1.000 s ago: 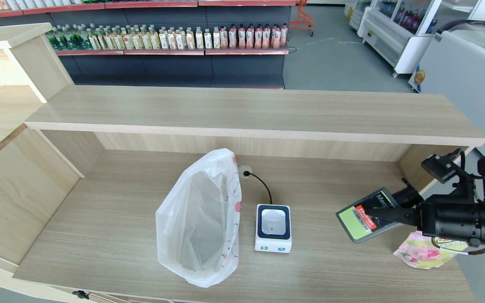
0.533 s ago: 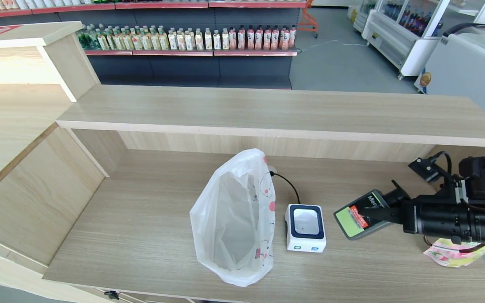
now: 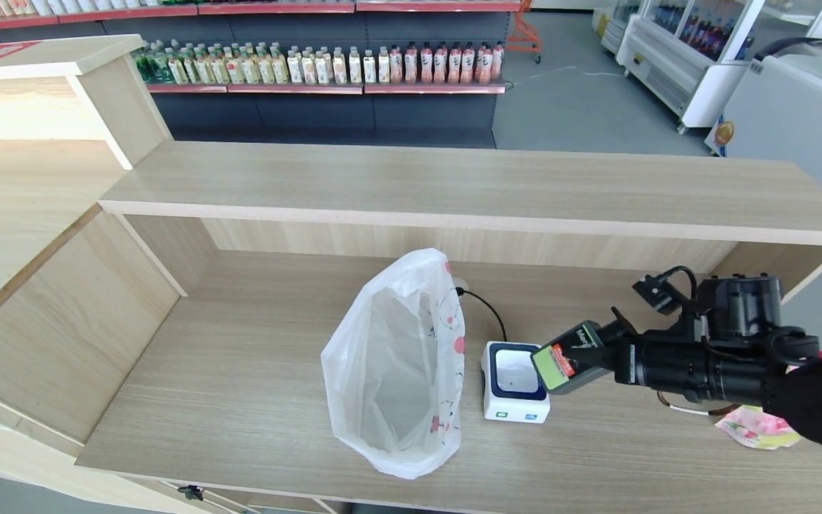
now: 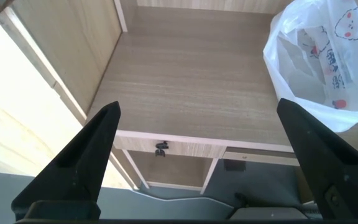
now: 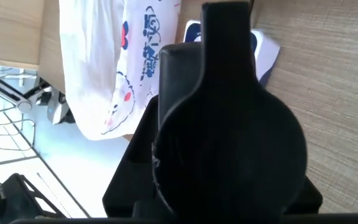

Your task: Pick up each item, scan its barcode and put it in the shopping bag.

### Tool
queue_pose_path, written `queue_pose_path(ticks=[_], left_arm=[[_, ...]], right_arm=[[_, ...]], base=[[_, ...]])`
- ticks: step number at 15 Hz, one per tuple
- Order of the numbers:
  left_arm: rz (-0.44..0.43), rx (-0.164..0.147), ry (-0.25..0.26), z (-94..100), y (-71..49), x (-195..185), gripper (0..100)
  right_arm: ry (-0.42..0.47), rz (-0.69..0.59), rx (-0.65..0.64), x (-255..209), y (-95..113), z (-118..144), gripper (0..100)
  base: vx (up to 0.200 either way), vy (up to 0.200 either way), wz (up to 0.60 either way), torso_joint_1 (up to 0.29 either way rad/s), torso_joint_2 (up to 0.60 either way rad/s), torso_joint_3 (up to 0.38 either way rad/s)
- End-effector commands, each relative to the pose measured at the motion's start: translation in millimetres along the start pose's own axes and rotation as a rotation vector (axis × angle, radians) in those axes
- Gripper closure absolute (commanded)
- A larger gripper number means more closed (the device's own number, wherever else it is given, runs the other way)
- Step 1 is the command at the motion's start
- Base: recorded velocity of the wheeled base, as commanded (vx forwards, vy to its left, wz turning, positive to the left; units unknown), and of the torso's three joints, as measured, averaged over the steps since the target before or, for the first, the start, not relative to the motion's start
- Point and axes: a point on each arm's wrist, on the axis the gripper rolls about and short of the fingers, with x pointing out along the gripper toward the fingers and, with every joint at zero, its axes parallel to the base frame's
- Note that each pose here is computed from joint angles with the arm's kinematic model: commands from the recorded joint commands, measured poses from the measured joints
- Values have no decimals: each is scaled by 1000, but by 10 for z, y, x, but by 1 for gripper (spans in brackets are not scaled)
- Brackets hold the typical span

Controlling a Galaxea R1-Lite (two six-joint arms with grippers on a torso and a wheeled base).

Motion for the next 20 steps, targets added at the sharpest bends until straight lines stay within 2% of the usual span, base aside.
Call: queue_pose_path(ticks=[1,14,20], left_arm=[[0,0,0,0,0,0,0],[0,0,0,0,0,0,0],[0,0,0,0,0,0,0]], right_arm=[[45,7,9,183,-26,-91,100],[56,4,-4,479,-118,-208,100],[49,14,25,605,-129,-163,100]], base=[[0,0,0,0,0,0],[0,0,0,0,0,0],[0,0,0,0,0,0]])
